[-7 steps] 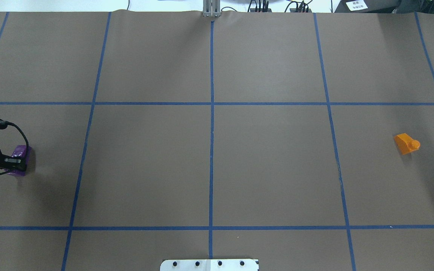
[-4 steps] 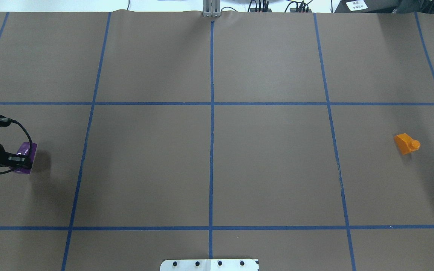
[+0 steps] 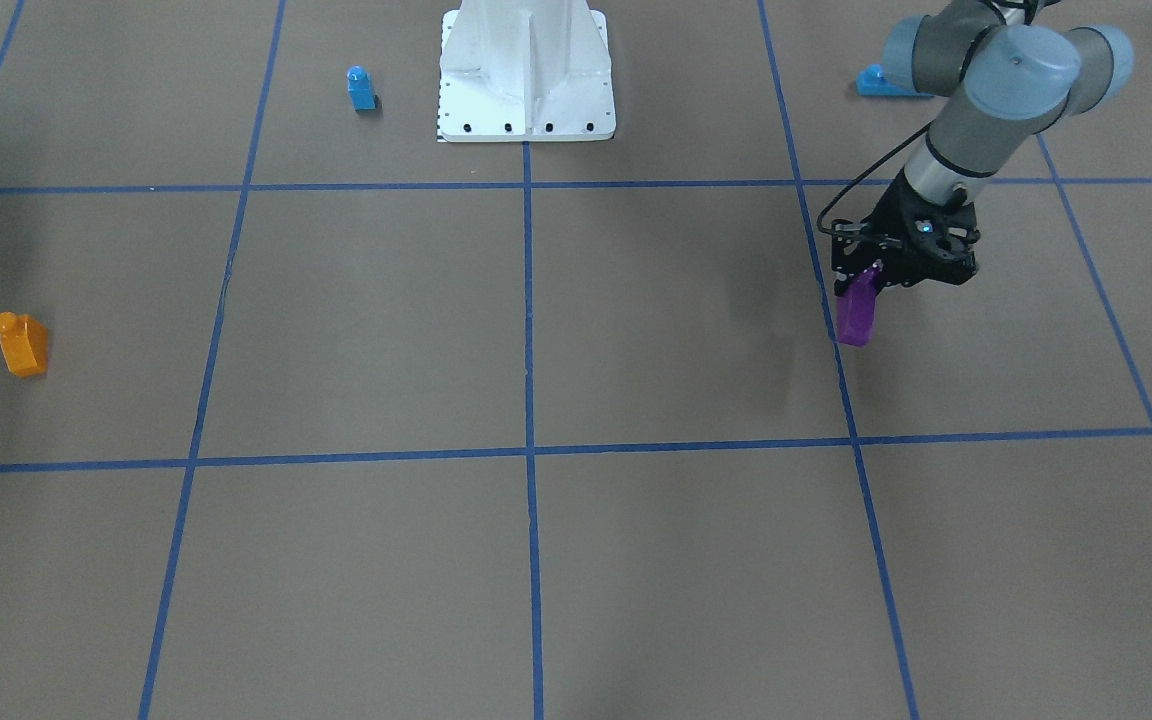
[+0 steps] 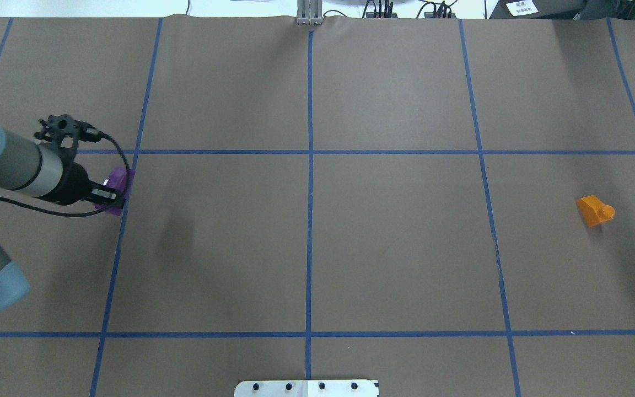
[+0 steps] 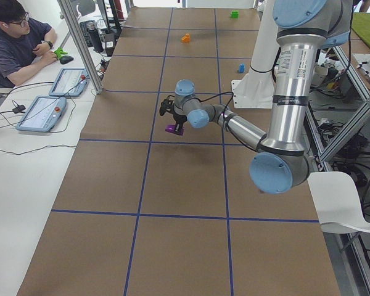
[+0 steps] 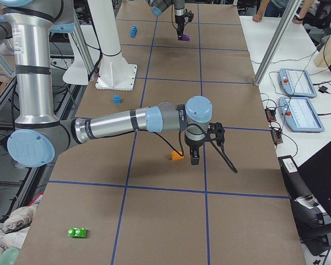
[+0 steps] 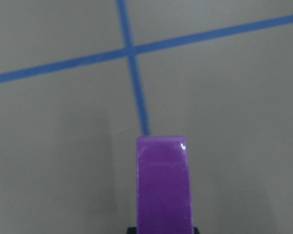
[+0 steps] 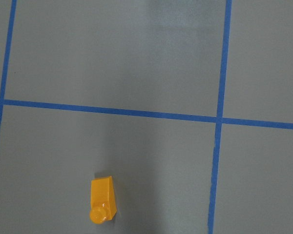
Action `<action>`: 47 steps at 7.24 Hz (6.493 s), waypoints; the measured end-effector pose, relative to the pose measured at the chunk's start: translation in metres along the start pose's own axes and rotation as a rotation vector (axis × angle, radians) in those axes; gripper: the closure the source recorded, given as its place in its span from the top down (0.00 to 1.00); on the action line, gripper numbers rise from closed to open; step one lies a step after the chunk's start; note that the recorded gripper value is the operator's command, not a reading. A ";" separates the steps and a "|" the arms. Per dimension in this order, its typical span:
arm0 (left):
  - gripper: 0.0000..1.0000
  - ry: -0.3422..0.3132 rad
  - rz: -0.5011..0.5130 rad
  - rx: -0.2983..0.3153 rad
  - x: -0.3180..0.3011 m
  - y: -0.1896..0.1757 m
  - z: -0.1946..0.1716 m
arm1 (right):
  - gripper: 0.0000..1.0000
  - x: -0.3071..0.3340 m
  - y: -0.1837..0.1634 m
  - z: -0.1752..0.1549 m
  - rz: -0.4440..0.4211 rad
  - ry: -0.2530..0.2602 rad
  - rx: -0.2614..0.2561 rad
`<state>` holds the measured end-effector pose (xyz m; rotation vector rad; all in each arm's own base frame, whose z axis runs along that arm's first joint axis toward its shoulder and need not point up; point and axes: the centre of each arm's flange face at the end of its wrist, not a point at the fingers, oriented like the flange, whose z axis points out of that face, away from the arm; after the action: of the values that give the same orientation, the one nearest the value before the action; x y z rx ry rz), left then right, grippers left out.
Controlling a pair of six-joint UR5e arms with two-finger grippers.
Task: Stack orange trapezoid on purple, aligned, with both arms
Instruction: 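Carry the purple block with the left gripper to the table center, then release the purple block and lift the left gripper while the right gripper approaches, then grasp the orange trapezoid block with the right gripper while the left arm withdraws, then carry the orange block with the right gripper above the purple block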
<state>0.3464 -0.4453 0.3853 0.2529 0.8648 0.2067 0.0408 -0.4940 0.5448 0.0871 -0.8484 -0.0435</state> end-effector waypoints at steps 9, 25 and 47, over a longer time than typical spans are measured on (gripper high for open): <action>0.00 -0.044 0.138 -0.050 0.288 -0.157 0.092 | 1.00 -0.017 -0.007 0.012 -0.032 -0.003 -0.022; 1.00 -0.104 0.042 -0.073 0.162 -0.232 -0.119 | 1.00 -0.112 0.043 0.157 -0.090 0.062 0.129; 1.00 -0.250 0.147 -0.104 -0.262 -0.048 -0.115 | 0.00 -0.696 -0.032 0.162 0.514 0.045 -0.034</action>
<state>0.0957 -0.5484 0.4882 0.2395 0.5858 0.3479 -0.5406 -0.4846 0.1287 -0.1631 -0.8040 0.4250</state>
